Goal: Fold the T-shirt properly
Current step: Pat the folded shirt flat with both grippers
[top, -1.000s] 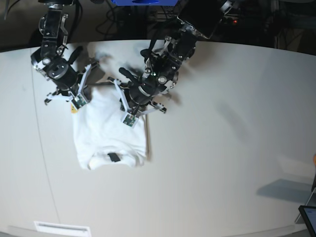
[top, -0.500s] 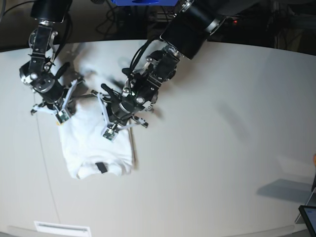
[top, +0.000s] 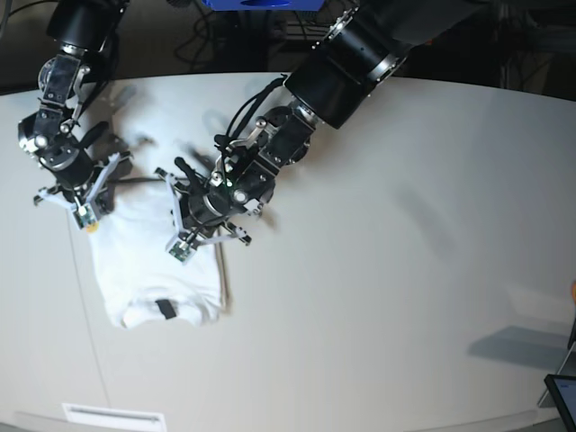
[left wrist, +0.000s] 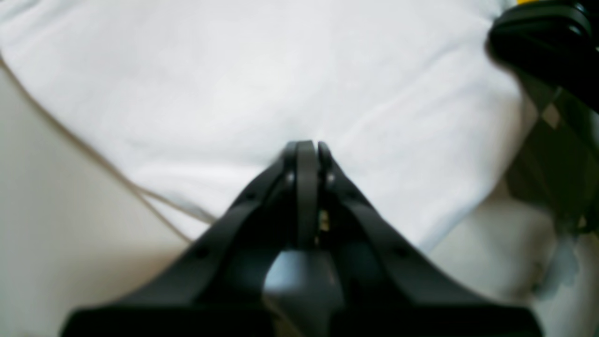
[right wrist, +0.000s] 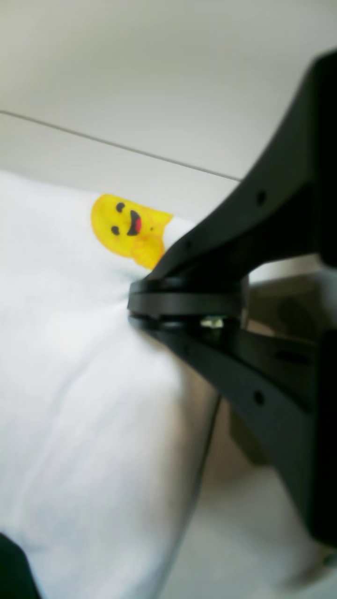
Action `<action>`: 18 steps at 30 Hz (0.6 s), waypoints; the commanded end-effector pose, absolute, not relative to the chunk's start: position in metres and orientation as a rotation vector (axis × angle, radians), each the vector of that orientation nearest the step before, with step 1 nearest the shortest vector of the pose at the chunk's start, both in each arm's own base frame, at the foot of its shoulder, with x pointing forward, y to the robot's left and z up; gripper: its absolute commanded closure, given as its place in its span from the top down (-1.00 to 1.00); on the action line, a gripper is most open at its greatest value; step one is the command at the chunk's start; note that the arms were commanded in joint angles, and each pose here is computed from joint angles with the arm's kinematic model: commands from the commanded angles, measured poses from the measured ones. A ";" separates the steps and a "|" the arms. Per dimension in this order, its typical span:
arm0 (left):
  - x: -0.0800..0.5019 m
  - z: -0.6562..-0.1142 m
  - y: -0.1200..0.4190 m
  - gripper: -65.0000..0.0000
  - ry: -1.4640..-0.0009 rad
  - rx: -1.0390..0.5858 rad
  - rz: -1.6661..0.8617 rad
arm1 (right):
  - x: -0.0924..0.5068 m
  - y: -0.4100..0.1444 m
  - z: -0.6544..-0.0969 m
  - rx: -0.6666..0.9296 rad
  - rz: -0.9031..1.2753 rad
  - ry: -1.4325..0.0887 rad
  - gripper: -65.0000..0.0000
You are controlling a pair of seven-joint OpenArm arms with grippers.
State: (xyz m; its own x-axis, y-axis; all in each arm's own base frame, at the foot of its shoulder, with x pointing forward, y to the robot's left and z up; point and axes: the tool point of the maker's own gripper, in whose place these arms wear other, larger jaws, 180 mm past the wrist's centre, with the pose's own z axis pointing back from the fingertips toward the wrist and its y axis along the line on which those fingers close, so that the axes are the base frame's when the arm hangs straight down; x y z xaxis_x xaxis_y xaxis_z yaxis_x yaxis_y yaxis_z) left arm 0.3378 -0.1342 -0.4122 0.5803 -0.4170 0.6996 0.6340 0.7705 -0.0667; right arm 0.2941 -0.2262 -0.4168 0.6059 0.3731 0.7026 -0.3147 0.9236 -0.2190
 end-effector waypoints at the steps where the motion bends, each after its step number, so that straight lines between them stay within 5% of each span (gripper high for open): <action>1: 0.347 -0.416 -0.120 -1.00 -0.703 -0.251 -0.625 | 0.268 -0.251 -0.438 -0.167 0.413 -0.658 -0.99; 18: 0.351 -0.410 -0.124 -1.00 -0.745 -0.266 -0.626 | 0.243 -0.255 -0.443 -0.182 0.428 -0.607 -0.99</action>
State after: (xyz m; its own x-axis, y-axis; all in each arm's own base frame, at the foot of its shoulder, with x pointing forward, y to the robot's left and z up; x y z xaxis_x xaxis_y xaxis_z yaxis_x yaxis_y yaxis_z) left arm 0.3432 -0.1343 -0.4101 0.5608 -0.4124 0.7179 0.6342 0.7714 -0.0522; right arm 0.2752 -0.2265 -0.4180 0.6107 0.3762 0.6968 -0.3142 0.9228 -0.2228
